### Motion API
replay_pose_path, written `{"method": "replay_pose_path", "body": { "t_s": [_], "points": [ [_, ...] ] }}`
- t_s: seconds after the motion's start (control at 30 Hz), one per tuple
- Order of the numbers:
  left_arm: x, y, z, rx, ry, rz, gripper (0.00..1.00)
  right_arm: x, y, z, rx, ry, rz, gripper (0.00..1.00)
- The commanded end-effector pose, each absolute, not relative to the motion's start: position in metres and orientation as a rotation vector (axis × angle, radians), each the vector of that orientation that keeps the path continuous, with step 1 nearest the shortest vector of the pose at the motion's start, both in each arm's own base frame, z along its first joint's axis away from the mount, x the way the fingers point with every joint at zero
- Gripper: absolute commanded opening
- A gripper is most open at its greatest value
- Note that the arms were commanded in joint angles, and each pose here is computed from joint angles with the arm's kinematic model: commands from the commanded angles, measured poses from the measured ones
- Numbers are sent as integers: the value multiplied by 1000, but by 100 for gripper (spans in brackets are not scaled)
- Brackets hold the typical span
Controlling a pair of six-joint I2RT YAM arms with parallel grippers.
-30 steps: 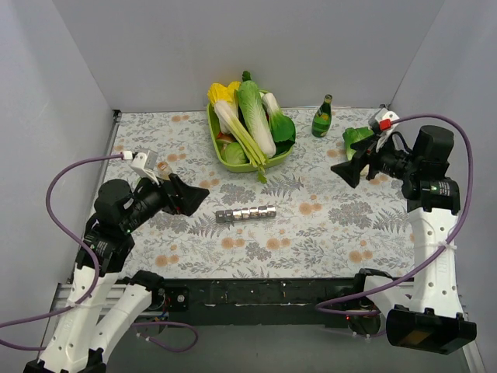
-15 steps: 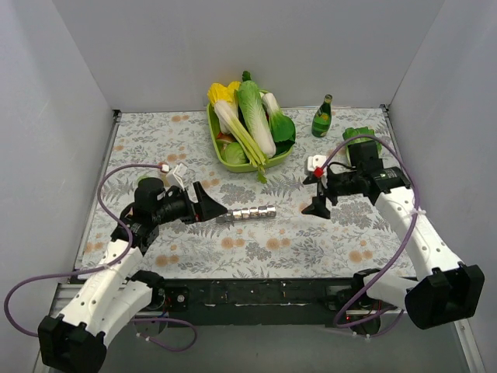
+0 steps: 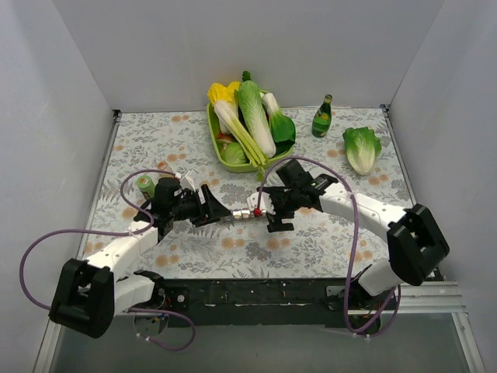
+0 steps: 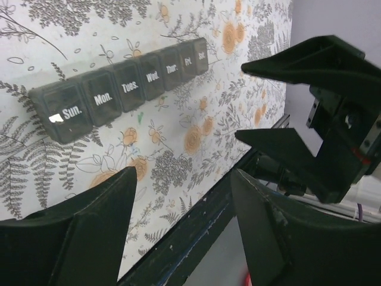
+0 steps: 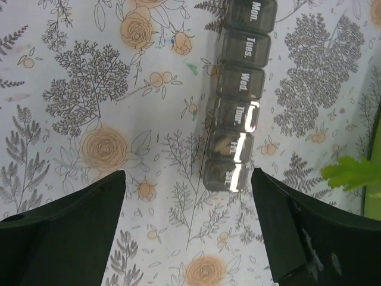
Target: Sort the pills into containers
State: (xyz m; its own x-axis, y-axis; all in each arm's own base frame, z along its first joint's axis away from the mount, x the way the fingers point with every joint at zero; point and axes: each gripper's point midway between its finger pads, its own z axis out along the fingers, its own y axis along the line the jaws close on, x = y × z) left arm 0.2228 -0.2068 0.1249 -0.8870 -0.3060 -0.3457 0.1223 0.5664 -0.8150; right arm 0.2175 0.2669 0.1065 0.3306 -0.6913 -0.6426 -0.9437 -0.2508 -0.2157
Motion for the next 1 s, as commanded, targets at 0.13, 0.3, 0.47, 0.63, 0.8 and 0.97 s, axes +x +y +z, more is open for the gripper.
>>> {"method": "replay_pose_path", "body": {
  "t_s": [0.13,0.3,0.47,0.63,0.8,0.97],
  "points": [
    [254,-210,109,-203,2294,-1240,53,242,318,86,-2014,1365,497,93],
    [261,-210,92,-251,2314,-1227,45,250,331,75,-2014,1362,469,92],
    [264,-212,77,-283,2345,-1233,41,261,341,65,-2007,1399,449,88],
    [265,-214,67,-291,2365,-1239,40,264,342,54,-2017,1452,451,79],
    [265,-215,63,-296,2371,-1254,39,261,338,46,-2033,1476,450,71],
    [264,-221,70,-285,2357,-1304,38,261,337,42,-2035,1498,450,65]
  ]
}}
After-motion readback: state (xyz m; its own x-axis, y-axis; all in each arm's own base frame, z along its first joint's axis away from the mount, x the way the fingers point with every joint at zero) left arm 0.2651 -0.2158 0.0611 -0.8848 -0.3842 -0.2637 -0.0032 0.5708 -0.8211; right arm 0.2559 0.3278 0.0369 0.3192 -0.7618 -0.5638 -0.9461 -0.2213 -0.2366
